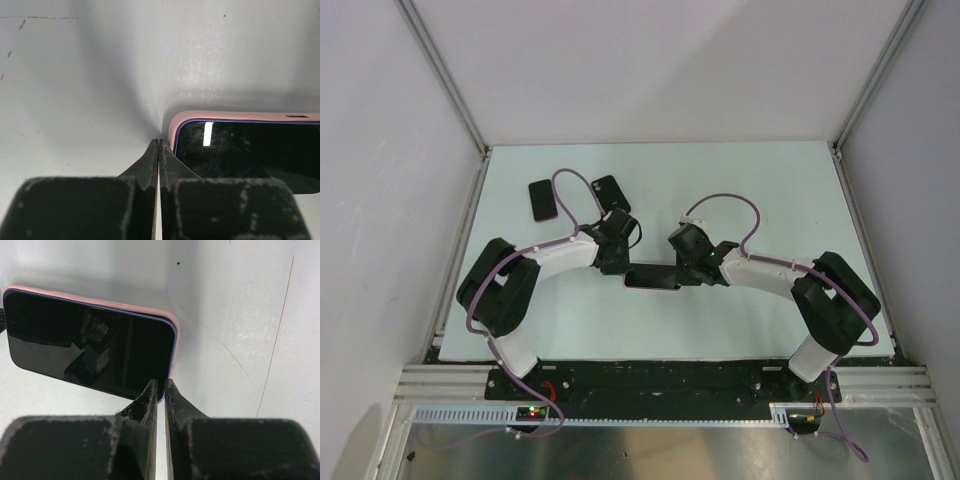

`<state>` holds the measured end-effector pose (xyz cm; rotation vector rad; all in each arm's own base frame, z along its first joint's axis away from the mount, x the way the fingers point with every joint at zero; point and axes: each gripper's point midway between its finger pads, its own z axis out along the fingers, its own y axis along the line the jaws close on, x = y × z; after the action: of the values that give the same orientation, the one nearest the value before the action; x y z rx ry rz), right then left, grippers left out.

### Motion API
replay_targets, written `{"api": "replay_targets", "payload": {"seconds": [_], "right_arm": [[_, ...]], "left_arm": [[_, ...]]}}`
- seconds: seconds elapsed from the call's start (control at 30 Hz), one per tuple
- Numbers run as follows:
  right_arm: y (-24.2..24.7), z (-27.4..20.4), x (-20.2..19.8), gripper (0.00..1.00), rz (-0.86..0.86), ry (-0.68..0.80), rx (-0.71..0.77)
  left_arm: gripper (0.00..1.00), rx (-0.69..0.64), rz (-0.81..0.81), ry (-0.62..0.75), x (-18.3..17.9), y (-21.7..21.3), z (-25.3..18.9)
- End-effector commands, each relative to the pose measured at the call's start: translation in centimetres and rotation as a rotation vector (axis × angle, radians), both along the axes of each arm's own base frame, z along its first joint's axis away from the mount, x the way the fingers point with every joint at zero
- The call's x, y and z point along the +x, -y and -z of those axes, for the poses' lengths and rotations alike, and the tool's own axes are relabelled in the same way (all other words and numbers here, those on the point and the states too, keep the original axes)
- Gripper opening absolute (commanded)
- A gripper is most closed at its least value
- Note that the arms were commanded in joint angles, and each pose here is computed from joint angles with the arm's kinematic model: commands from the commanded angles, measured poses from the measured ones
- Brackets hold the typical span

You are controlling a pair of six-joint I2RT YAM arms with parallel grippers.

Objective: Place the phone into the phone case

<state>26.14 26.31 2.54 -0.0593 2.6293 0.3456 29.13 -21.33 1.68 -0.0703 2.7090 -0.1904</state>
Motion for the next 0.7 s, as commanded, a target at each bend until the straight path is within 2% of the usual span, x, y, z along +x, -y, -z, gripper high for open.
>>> {"api": "replay_targets", "payload": {"seconds": [0.0,0.1,0.43,0.67], "right_arm": [[-3.3,5.6,-3.4,0.07,-0.090,-0.124,0.035],[-3.0,5.3,-3.3,0.07,-0.082,-0.113,0.026],[-2.7,3.2,-1.7,0.09,-0.059,-0.070,0.042],[-2.8,2.8,-1.4,0.09,-0.056,-0.062,0.052]], "left_arm": [[0.00,-0.086,0.037,0.055,1.4,2.9,-1.8],[0.01,-0.092,0.025,0.063,1.4,2.6,-2.2],[0.15,-0.130,0.002,0.106,0.7,1.3,-4.5],[0.18,-0.173,0.020,0.089,-0.6,1.4,-5.0]]}}
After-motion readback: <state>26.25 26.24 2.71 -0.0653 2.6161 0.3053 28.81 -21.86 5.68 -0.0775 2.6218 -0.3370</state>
